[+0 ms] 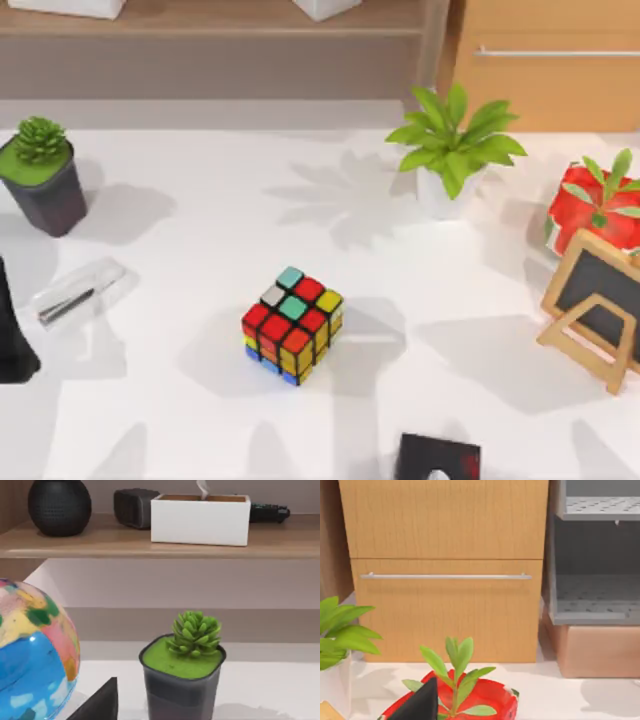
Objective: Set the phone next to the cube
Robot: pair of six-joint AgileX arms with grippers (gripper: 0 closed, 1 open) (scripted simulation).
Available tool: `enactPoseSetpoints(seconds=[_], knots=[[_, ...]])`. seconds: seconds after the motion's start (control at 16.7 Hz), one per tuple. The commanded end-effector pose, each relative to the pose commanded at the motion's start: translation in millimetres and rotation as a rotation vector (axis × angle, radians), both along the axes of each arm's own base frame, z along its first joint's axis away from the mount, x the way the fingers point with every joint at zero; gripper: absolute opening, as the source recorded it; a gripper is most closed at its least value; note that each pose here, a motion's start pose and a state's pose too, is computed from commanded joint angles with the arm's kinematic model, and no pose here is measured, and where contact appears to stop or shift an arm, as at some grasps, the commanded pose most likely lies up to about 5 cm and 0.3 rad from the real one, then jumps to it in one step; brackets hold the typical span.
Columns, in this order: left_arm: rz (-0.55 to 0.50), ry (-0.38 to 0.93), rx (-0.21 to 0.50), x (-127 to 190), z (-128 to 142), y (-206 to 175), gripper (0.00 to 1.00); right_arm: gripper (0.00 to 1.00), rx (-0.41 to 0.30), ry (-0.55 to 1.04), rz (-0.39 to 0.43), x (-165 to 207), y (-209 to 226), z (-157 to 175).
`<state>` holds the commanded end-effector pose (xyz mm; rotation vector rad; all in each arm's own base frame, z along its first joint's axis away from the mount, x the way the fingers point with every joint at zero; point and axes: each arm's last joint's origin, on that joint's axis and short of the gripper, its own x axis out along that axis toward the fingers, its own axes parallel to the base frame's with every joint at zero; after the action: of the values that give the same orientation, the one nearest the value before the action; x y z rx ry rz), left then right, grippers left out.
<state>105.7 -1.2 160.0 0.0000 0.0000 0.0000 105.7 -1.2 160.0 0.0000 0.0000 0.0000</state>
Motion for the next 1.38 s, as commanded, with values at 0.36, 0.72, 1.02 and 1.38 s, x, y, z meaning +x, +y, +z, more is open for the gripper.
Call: enactPoseSetpoints(seconds=[0.36, 0.72, 1.02, 1.38], knots=[[0.000, 0.000, 0.000, 0.0, 0.0, 0.0, 1.00, 1.00, -0.055, 0.086, -0.043, 2.2, -4.8, 13.8], [0.000, 0.000, 0.000, 0.0, 0.0, 0.0, 1.00, 1.00, -0.213, 0.478, -0.145, 32.1, -28.9, 53.2], [0.000, 0.000, 0.000, 0.0, 0.0, 0.0, 1.00, 1.00, -0.281, 0.934, -0.139, 88.2, -77.0, 64.8], [0.000, 0.000, 0.000, 0.0, 0.0, 0.0, 1.00, 1.00, -0.216, 1.389, 0.014, 143.9, -156.0, 25.3]])
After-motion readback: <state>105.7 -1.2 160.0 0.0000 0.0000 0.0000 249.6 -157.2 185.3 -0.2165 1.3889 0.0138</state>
